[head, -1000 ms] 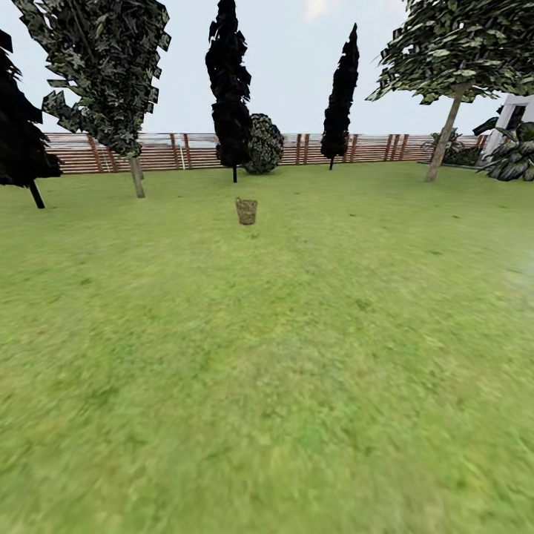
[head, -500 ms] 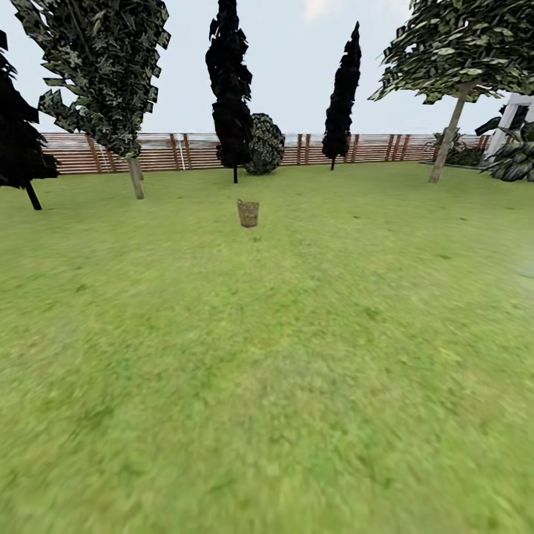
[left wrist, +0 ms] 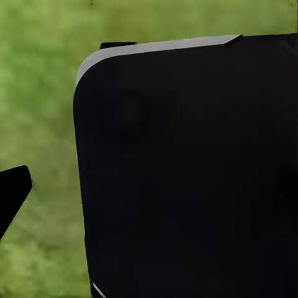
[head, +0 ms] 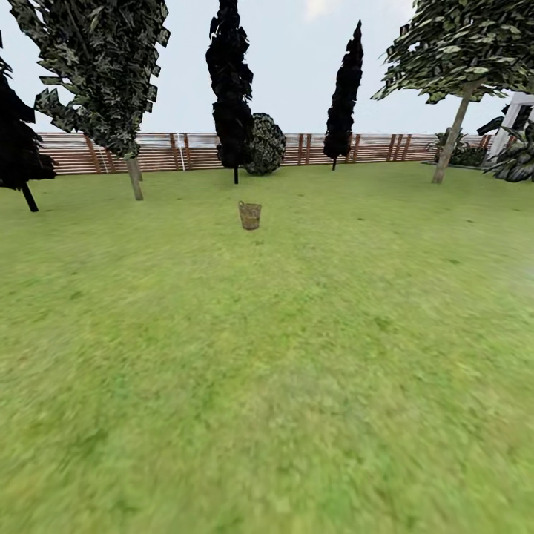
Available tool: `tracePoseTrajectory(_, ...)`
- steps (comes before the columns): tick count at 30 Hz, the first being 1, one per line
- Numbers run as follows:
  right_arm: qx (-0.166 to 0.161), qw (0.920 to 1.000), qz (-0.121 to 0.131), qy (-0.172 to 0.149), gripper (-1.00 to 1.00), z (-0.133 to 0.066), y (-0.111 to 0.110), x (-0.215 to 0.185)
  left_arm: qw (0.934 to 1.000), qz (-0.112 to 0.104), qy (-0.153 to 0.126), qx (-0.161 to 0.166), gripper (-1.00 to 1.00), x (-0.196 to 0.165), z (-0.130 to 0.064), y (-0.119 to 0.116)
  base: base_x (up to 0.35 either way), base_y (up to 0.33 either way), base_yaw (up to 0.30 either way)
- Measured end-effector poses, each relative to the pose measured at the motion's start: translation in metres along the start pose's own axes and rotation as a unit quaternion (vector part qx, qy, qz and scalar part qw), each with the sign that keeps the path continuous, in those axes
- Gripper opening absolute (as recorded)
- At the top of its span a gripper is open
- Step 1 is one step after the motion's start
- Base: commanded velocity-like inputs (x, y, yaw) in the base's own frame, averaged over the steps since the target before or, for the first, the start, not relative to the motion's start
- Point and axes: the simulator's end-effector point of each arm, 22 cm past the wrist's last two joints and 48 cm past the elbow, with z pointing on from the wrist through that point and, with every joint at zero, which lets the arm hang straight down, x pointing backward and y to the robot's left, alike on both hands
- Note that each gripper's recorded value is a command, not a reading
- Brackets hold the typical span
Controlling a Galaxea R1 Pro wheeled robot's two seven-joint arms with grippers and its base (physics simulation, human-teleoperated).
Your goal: Take the three Easter eggs out of the wicker basket on the lawn in the garden, then place them on the lawn next to a single tree (choose any tree) so that all three eggs are next to the same tree and none are left in the basket.
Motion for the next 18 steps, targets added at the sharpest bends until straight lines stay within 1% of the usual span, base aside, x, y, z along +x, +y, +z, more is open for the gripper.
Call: tracePoseTrajectory(18, 0.0, 1.0, 0.0, 0.0, 1.0, 0.0, 0.0, 0.0, 1.0, 0.0, 0.0, 0.0, 1.0, -0.0001, 0.0, 0.0, 0.334, 0.109, 0.0)
